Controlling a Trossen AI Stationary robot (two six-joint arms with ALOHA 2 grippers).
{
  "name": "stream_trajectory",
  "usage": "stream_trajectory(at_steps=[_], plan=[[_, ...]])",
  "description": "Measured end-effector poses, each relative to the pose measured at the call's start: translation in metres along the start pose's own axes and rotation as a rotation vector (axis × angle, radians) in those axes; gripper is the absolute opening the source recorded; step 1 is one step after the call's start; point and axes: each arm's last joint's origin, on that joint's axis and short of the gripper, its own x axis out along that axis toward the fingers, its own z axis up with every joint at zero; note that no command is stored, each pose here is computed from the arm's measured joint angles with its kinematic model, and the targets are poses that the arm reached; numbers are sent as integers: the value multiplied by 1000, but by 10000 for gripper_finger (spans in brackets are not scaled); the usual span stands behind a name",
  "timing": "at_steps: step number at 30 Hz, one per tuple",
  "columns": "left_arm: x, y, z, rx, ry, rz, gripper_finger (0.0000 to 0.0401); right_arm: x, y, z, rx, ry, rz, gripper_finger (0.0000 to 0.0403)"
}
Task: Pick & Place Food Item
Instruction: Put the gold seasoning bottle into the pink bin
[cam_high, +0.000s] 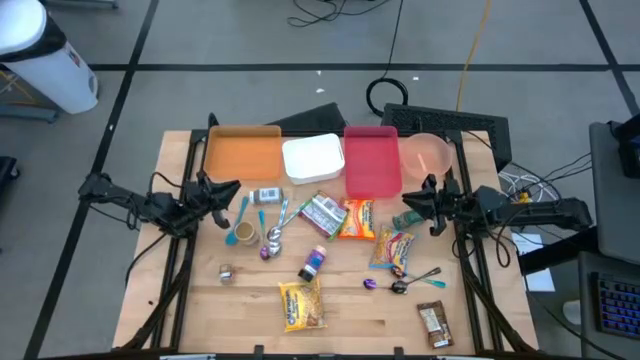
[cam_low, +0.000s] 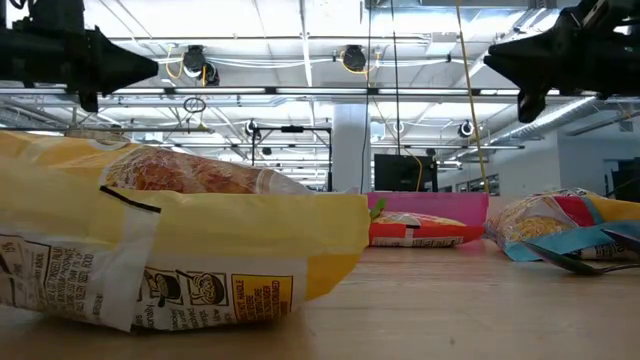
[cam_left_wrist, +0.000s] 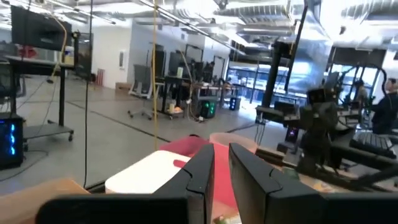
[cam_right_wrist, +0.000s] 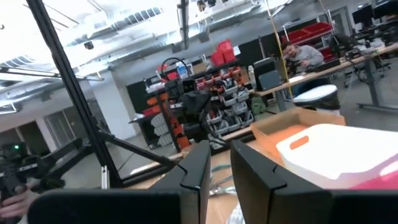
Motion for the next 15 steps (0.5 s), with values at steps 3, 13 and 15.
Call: stream_trajectory(at_steps=[3, 13, 15], plan=[[0, -2, -2, 30, 10, -68, 51, 8, 0, -2, 0, 2, 1, 55], [1, -14, -5, 64, 18, -379, 51, 40, 0, -27, 7, 172, 56, 55], [2, -16, -5, 58, 15, -396, 51, 54, 7, -20, -26, 148, 111, 55]])
